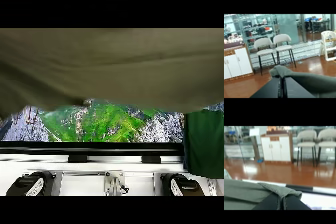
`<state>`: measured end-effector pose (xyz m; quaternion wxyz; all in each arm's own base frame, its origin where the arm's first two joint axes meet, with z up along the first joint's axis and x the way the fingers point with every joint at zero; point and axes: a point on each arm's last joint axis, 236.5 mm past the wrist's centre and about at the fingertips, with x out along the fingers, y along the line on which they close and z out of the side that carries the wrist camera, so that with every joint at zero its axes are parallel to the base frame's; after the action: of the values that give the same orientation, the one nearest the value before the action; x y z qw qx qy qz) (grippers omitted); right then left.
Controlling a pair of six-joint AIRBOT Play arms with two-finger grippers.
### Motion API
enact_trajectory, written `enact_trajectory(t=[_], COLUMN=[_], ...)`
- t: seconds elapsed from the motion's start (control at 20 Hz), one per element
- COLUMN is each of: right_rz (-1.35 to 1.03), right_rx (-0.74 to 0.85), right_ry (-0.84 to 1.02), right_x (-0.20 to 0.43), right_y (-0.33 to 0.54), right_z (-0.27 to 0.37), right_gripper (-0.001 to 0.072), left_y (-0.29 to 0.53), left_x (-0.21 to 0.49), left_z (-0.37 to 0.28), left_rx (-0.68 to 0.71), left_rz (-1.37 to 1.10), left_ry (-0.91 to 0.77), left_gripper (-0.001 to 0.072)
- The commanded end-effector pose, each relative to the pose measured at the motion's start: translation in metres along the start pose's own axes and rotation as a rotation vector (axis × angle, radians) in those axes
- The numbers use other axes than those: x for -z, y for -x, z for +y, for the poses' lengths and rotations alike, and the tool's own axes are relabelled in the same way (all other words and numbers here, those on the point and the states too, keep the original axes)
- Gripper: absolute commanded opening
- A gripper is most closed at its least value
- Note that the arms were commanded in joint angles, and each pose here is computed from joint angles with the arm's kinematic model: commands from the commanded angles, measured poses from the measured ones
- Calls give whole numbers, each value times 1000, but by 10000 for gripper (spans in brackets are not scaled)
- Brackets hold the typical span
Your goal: Fold the shirts.
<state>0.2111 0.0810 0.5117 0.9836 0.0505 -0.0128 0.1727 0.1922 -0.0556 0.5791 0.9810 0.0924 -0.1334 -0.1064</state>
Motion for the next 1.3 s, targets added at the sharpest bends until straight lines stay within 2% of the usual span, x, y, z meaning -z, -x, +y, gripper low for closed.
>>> enact_trajectory(t=[0.0, 0.15, 0.3, 0.5, 0.65, 0.8, 0.95, 1.15, 1.2, 1.25], right_rz=[305, 667, 974, 1205, 1249, 1229, 1163, 1171, 1183, 1193], right_rx=[82, 154, 159, 201, 228, 306, 365, 352, 337, 322], right_ry=[-34, -88, -188, -289, -334, -382, -405, -482, -491, -504], right_x=[70, 156, 250, 372, 441, 481, 492, 499, 499, 497], right_y=[-18, -48, -90, -149, -188, -212, -230, -235, -235, -233], right_z=[-32, -75, -109, -159, -187, -210, -226, -210, -202, -195], right_gripper=[75, 75, 75, 75, 75, 76, 75, 77, 77, 127], left_y=[-21, -63, -96, -133, -166, -186, -191, -173, -162, -150], left_x=[41, 142, 265, 405, 483, 533, 567, 606, 612, 615], left_z=[10, 10, -1, -13, -18, -23, -28, -52, -60, -66], left_rx=[-27, 17, 125, 198, 210, 209, 205, 174, 183, 187], left_rz=[119, 422, 748, 1033, 1114, 1135, 1173, 1316, 1373, 1432], left_ry=[-14, 12, -4, 70, 109, 143, 175, 363, 411, 448], left_gripper=[28, 28, 28, 29, 28, 29, 29, 35, 76, 143])
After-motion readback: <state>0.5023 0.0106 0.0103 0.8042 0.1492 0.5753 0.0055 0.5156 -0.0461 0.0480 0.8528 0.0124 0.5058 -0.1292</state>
